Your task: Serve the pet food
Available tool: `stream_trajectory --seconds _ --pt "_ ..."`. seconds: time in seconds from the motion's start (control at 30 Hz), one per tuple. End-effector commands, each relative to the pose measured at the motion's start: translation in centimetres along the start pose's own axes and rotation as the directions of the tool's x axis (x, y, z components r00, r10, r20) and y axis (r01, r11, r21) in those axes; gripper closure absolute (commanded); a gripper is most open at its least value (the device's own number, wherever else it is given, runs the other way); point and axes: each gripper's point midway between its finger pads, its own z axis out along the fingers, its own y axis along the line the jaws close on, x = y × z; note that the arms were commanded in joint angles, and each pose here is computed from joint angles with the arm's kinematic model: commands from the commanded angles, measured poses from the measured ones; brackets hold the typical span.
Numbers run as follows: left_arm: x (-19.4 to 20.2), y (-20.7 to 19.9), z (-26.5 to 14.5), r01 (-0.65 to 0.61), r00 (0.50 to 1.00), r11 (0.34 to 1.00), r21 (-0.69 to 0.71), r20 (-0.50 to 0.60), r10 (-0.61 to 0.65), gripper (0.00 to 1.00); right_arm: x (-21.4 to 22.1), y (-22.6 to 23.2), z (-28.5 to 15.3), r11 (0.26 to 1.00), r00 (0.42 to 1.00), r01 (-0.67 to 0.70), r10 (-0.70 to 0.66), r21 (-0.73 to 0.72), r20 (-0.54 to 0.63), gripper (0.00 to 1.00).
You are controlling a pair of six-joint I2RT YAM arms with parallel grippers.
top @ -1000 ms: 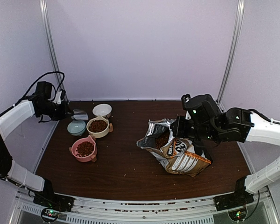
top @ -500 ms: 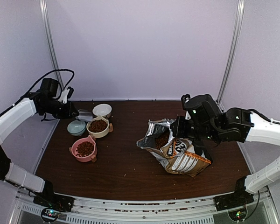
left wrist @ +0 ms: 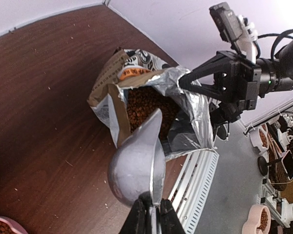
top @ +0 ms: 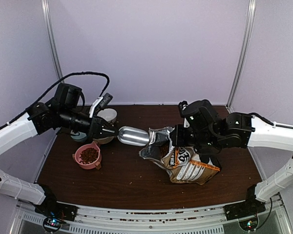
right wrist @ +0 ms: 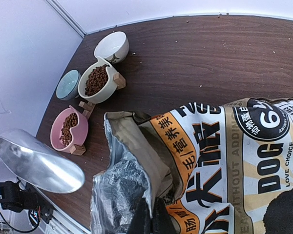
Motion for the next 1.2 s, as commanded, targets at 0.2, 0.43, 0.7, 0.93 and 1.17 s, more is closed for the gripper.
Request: stream_trajectory --seconds 0.2,0.43,0.7,0.93,1.17 --pt "2.6 1.8 7.0 0.113 0.991 0.989 -0.095 -0.060 -0.119 1.00 0.8 1.8 1.2 0.998 0.998 0.062 -0.062 0.010 -0.017 1.00" --pt "6.9 4.8 16.0 0.147 0.961 0.936 -0.320 -0.176 -0.212 1.00 0.8 2.7 1.5 0.997 0.997 0.071 -0.071 0.007 -0.013 1.00" --pt "2.9 0.5 21.9 0.159 0.983 0.987 -0.023 -0.090 -0.161 1.00 -0.1 1.7 0.0 0.999 0.999 0.044 -0.045 0.028 0.028 1.00" --pt "0.7 -2.6 19.9 0.166 0.986 0.973 0.162 -0.004 -0.167 1.00 -0.6 0.0 -0.9 0.999 0.999 -0.001 -0.001 0.045 0.053 1.00" --pt "-1.5 -3.2 15.2 0.227 0.959 0.937 0.266 0.105 -0.262 1.00 -0.9 -1.4 -1.3 0.998 0.997 -0.041 0.038 0.050 0.065 1.00"
